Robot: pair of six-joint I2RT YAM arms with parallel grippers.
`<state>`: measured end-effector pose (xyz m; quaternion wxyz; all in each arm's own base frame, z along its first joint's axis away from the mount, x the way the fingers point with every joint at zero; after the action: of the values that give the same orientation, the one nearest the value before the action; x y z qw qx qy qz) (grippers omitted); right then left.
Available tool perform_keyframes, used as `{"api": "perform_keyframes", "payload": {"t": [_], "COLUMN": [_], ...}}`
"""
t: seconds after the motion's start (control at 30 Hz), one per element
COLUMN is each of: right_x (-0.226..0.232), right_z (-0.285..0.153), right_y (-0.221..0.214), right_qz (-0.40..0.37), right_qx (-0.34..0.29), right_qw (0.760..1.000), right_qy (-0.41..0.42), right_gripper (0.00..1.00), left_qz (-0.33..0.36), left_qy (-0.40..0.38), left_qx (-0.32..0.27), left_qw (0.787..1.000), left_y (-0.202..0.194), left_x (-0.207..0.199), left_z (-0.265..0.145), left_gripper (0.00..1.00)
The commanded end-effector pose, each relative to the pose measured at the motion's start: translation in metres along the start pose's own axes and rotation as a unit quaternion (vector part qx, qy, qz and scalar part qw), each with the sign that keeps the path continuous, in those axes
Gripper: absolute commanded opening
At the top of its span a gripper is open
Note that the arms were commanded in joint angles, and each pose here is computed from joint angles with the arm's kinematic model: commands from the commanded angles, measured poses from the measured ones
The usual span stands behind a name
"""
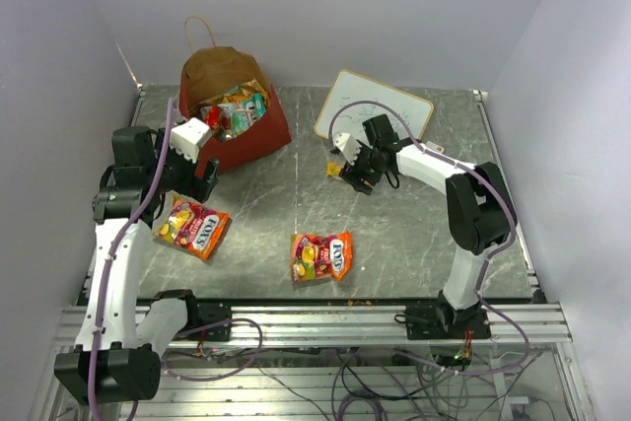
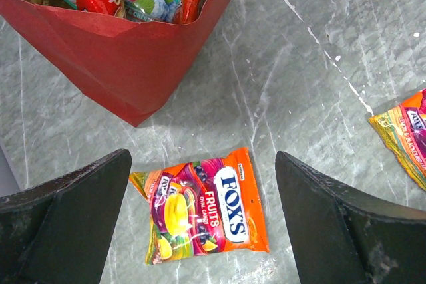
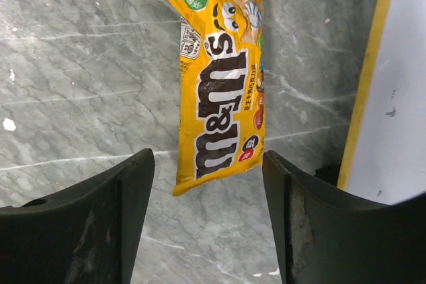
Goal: Place the snacks into the paper bag
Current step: Pick up the snack from the center of the board.
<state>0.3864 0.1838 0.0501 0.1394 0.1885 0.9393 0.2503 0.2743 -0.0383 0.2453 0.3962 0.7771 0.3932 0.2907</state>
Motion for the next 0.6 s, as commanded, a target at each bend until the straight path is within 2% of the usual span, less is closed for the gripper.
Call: {"api": "perform_keyframes", "payload": {"t": [0.0, 0.2, 0.57], "right_x": [-0.001, -0.001, 0.002], "right_z": [0.011, 0.014, 0.009], "right_y": [-0.013, -0.018, -0.017], "right_qz": [0.003, 0.001, 0.006], "right_qx": [0.018, 0.028, 0.031], "right_qw": [1.0, 1.0, 0.999], "right_qy": [-0.002, -0.003, 0.006], "right_gripper": [0.63, 0.53, 0.24], "left_qz": [0.0, 0.0, -0.005], "left_qy": [-0.002, -0.005, -0.051], "left_qx": [-0.021, -0.021, -0.022], "left_qw": [1.0, 1.0, 0.998], "left_y": [0.008, 0.009, 0.018], "left_x": [-0.001, 0.0, -0.008], "left_z": [-0.004, -0.003, 0.005], "left_gripper": [1.0, 0.99, 0.95]}}
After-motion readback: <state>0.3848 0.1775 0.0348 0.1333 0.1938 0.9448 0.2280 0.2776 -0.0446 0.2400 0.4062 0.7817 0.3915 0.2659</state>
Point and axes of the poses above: each gripper's point midway between its finger pads, its own z axis out along the fingers, its own x axis along the line the jaws close on, y = z × x, the point moved 1 cm from there along -z, back along the fingers, and after that the axes turned 1 degree about z, right-handed, at the moved point
